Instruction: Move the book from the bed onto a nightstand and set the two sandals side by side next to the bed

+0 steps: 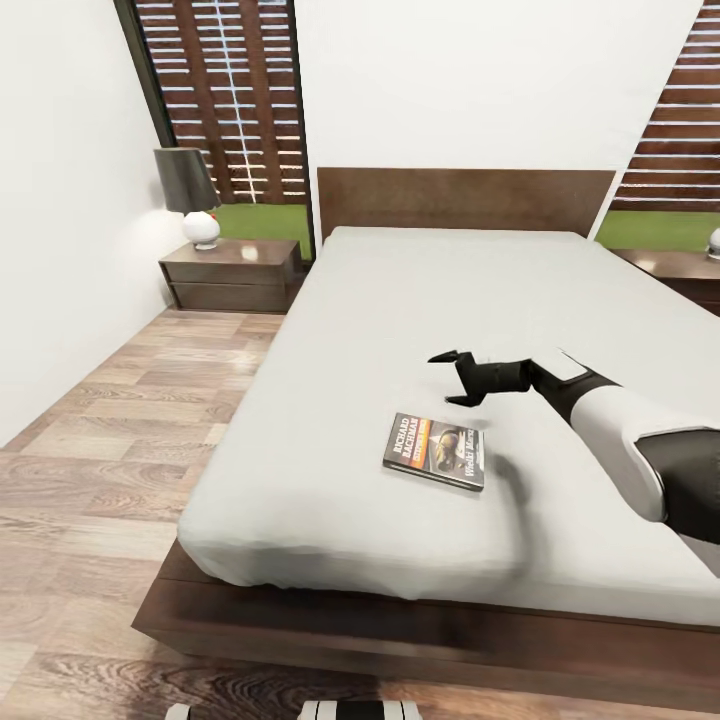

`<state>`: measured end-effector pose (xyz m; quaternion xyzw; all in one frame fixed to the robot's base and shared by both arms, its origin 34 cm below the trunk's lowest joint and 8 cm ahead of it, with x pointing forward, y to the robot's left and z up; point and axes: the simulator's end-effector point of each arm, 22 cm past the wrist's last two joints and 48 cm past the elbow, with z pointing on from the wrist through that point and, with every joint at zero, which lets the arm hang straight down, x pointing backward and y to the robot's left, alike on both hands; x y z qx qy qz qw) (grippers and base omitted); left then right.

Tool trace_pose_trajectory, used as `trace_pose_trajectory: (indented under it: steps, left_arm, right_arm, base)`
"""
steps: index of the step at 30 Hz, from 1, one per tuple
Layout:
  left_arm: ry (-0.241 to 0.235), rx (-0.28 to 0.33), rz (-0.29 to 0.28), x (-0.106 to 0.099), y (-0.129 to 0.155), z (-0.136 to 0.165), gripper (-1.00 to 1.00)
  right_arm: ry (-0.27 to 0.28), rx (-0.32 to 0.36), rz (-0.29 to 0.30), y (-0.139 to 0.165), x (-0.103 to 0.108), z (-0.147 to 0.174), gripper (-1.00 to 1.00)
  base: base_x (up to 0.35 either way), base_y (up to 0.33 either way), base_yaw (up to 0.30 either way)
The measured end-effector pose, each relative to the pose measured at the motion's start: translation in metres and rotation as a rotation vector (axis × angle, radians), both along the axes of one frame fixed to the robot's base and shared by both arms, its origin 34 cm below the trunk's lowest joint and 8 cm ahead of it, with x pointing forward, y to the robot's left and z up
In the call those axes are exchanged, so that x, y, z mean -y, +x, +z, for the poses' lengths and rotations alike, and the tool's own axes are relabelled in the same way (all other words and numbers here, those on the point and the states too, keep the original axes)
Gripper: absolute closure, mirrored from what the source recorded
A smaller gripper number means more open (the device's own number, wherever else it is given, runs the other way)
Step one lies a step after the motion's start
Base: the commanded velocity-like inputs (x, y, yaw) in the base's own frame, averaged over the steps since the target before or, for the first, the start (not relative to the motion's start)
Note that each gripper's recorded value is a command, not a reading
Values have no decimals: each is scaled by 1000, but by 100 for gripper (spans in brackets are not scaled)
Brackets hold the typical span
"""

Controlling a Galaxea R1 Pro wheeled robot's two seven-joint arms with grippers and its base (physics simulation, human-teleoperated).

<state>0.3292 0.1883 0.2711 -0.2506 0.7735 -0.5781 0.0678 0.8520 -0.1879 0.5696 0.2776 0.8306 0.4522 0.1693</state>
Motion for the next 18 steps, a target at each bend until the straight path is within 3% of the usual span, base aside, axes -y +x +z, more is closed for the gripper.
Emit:
trace_pose_trajectory:
  steps: [18]
  left_arm:
    - [-2, 6, -2, 1, 0, 1, -100]
  right_arm:
    - [-50, 15, 65, -19, -1, -31, -100]
  base:
    - [0, 0, 0]
